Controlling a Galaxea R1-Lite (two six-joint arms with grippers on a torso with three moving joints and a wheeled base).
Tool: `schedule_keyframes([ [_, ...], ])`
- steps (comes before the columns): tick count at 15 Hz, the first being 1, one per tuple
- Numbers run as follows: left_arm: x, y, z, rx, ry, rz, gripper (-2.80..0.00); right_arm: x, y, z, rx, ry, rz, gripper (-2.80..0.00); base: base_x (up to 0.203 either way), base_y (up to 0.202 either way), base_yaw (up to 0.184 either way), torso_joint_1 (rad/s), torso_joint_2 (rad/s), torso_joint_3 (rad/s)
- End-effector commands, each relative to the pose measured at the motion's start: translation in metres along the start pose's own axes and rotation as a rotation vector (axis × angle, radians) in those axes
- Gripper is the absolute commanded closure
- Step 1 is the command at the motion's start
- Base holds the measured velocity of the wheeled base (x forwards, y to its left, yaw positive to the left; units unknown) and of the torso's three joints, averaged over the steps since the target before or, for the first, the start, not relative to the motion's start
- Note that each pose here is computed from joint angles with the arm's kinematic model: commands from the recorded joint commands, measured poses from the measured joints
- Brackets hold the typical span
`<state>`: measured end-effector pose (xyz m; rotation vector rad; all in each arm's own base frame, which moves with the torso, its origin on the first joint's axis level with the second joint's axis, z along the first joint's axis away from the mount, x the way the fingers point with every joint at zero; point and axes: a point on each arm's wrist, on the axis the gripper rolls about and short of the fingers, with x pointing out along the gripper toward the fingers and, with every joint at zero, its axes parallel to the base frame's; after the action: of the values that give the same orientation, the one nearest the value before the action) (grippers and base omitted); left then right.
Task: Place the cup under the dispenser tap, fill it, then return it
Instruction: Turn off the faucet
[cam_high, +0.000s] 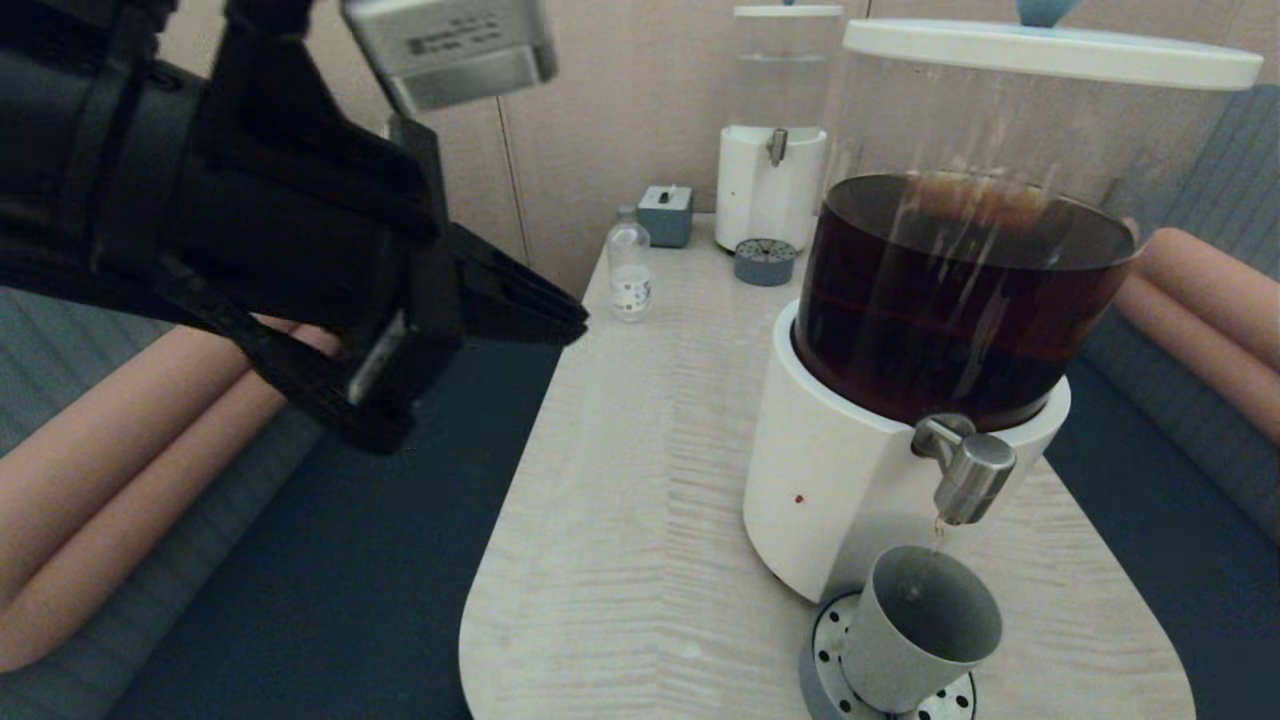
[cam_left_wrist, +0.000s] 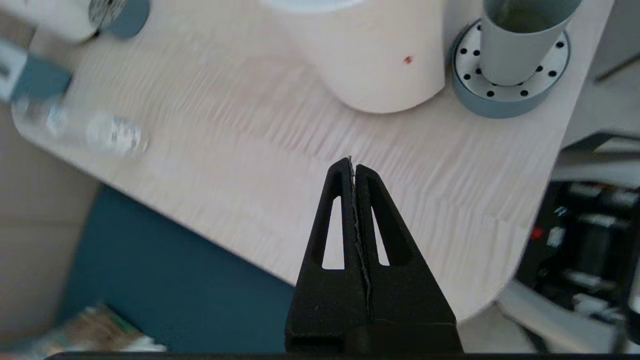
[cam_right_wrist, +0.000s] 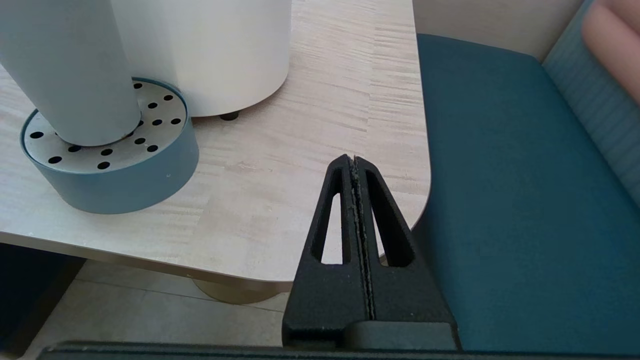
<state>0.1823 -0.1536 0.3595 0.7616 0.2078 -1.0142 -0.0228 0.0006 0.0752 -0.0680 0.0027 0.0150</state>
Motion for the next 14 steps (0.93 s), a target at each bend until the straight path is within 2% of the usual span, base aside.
schedule_keyframes([
  [1,0.030,-0.012,0.010,0.049,0.036,-0.032,0.00,0.001,0.000,-0.003,-0.001,0.007,0.001,0.00,0.000,0.000,0.000,0.000,0.00,0.000],
  [4,0.060,-0.026,0.023,0.141,0.074,-0.018,0.00,0.001,0.000,-0.003,-0.001,0.007,0.001,0.00,0.000,0.000,0.000,0.000,0.00,0.000],
  [5,0.069,-0.029,0.027,0.151,0.073,-0.011,0.00,0.001,0.000,-0.003,-0.001,0.007,0.001,0.00,0.000,0.000,0.000,0.000,0.00,0.000],
  [8,0.095,-0.036,0.041,0.170,-0.003,0.018,0.00,0.001,0.000,-0.003,-0.001,0.007,0.001,0.00,0.000,0.000,0.000,0.000,0.00,0.000],
  [11,0.118,-0.057,0.055,0.185,-0.063,-0.021,0.00,0.001,0.000,-0.003,-0.001,0.007,0.001,0.00,0.000,0.000,0.000,0.000,0.00,0.000],
  [14,0.136,-0.072,0.058,0.190,-0.056,-0.067,0.00,0.001,0.000,-0.003,0.000,0.007,0.001,0.00,0.000,0.000,0.000,0.000,0.00,0.000],
])
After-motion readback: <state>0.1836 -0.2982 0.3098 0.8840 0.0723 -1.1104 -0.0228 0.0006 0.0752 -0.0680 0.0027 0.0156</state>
